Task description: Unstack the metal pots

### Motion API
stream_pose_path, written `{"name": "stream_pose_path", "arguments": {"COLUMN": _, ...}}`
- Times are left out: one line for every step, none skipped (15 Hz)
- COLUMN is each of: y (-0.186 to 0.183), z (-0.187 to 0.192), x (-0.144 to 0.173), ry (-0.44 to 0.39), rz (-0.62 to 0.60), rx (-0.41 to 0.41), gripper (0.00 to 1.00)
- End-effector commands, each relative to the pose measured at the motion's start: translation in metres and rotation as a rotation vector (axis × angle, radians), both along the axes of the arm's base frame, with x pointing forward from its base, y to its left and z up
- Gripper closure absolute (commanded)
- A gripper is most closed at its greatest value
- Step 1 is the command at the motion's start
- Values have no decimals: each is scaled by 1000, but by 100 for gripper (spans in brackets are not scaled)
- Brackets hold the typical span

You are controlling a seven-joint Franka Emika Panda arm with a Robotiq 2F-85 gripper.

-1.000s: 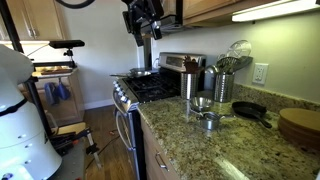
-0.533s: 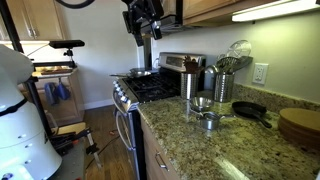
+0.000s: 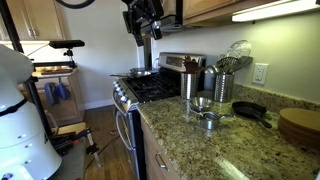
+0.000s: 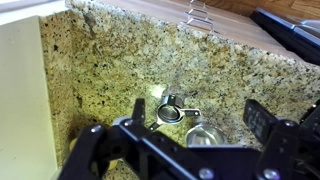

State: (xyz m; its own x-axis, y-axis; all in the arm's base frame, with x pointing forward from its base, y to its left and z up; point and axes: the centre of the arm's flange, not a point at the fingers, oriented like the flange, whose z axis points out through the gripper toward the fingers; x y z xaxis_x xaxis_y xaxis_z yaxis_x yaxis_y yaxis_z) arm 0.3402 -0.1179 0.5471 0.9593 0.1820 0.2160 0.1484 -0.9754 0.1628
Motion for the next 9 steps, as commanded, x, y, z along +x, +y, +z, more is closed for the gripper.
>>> {"name": "stream_pose_path", "arguments": {"y": 2, "z": -2, "x": 5, "ry": 3, "rz": 5, "rx": -13, "gripper": 0}}
{"name": "stream_pose_path", "arguments": {"y": 3, "z": -3, "x": 8, "ry": 2, "rz": 11, "rx": -19, "gripper": 0}}
{"name": "stream_pose_path", "arguments": {"y": 5, "z": -5, "x": 13, "ry": 4, "rz": 18, "rx": -12, "gripper": 0}}
{"name": "stream_pose_path", "arguments": {"y": 6, "z": -7, "x": 17, "ry": 7, "rz": 24, "rx": -13, "gripper": 0}}
{"name": "stream_pose_path", "arguments": {"y": 8, "z": -10, "x": 21, "ry": 7, "rz": 28, "rx": -11, "gripper": 0}}
{"name": "stream_pose_path", "arguments": {"y": 8, "z": -13, "x": 25, "ry": 10, "rz": 29, "rx": -10, "gripper": 0}}
{"name": "stream_pose_path", "arguments": {"y": 8, "z": -16, "x": 28, "ry": 11, "rz": 33, "rx": -9, "gripper": 0}}
{"name": "stream_pose_path", "arguments": {"y": 7, "z": -20, "x": 32, "ry": 10, "rz": 34, "rx": -2, "gripper": 0}}
{"name": "stream_pose_path", "arguments": {"y": 7, "z": -24, "x": 36, "ry": 12, "rz": 30, "rx": 4, "gripper": 0}}
